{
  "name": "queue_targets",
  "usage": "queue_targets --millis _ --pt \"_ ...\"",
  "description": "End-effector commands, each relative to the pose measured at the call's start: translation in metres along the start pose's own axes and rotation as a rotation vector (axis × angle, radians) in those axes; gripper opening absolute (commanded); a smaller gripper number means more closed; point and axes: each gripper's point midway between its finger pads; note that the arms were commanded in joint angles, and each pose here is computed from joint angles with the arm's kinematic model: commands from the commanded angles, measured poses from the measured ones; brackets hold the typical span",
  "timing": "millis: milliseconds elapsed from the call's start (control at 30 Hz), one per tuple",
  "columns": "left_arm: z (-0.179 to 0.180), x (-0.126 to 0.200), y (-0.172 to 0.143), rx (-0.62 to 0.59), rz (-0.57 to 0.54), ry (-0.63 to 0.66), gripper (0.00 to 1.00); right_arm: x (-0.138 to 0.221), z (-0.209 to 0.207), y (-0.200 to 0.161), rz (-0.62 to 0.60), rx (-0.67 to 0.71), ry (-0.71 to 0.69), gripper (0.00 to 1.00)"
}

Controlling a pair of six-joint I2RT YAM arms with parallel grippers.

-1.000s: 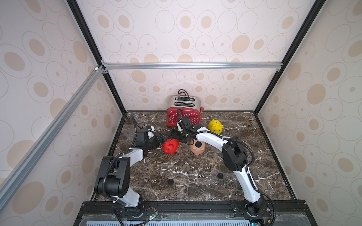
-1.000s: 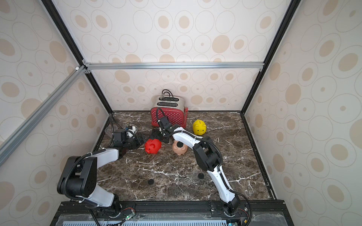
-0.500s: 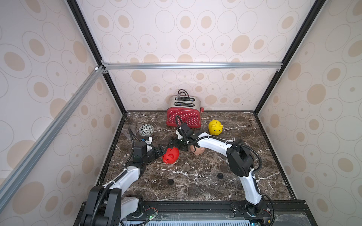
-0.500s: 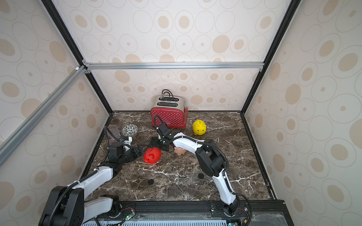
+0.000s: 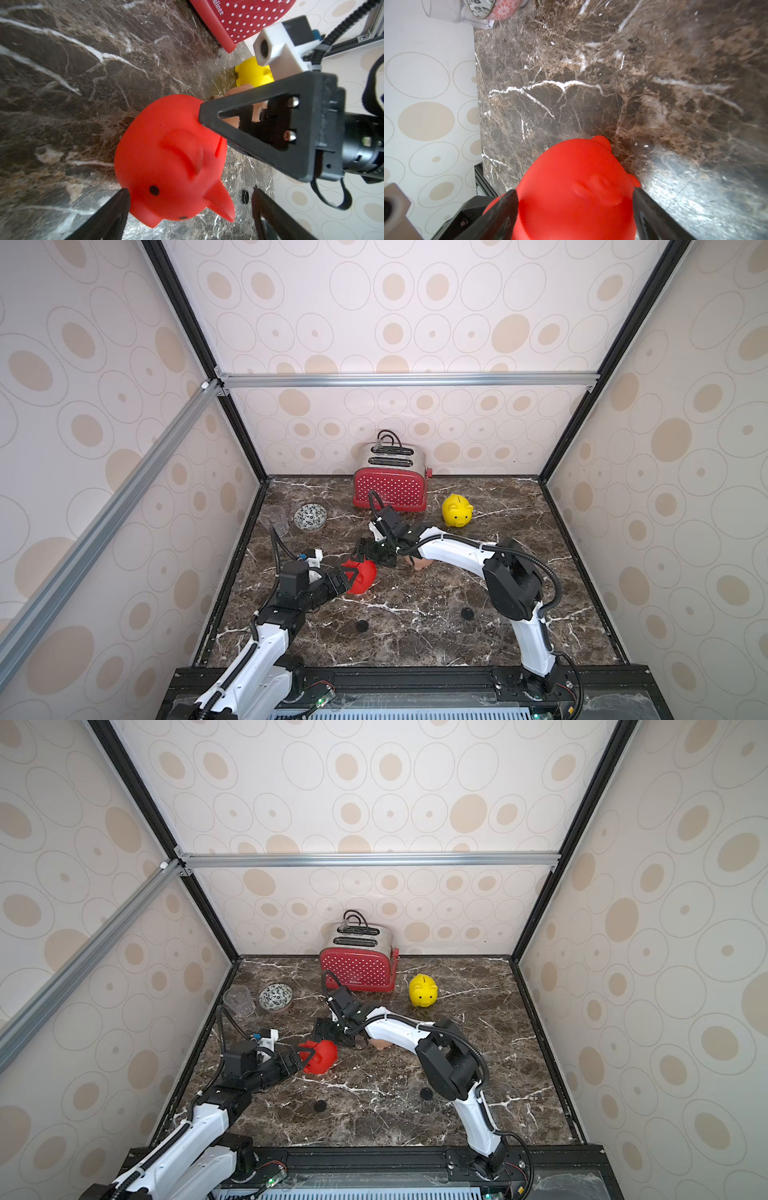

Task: Close piggy banks
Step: Move the piggy bank to the center of the board, then adjust the piggy bank at the center of the board.

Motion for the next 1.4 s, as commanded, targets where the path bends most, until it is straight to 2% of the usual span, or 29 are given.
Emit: queue_targets --millis 0,133,233,367,467,667,800,900,1067,1367 --pt "0.003 0.002 -0.007 0.010 0.028 0.021 0.91 0.014 0.013 0.000 -0.019 0.017 0.022 0.87" --pt "0.005 0.005 -0.007 -0.013 0.034 0.045 0.91 0.021 0.014 0.006 -0.046 0.066 -0.016 0.89" --pt "0.009 0.008 -0.003 -0.024 0.021 0.088 0.92 0.030 0.011 0.015 -0.087 0.094 -0.068 0.94" --pt "0.012 0.016 0.011 -0.071 -0.009 0.160 0.93 0.051 0.012 0.024 -0.155 0.127 -0.111 1.00" --pt "0.007 0.021 0.028 -0.105 -0.045 0.186 0.94 0.068 0.014 0.025 -0.188 0.131 -0.109 1.00" --pt "-0.015 0.018 0.068 -0.154 -0.095 0.164 0.93 0.093 -0.005 0.005 -0.221 0.086 -0.091 1.00" --pt "-0.019 -0.001 0.088 -0.160 -0.077 0.138 0.92 0.102 -0.022 -0.024 -0.227 0.113 -0.096 1.00" --pt "-0.023 -0.019 0.092 -0.173 -0.035 0.094 0.89 0.104 -0.032 -0.048 -0.200 0.134 -0.110 0.97" --pt "-0.018 -0.025 0.087 -0.179 -0.007 0.098 0.87 0.095 -0.053 -0.072 -0.177 0.114 -0.135 0.88" --pt "-0.003 -0.041 0.068 -0.127 0.048 0.090 0.87 0.056 -0.057 -0.061 -0.165 0.091 -0.204 0.78"
Point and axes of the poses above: each gripper's point midway between its finger pads, its own x axis back along the fingers, its own z axis along the line the jaws close on, y = z × x, and after that the axes turned 10 degrees about -x, right-handed
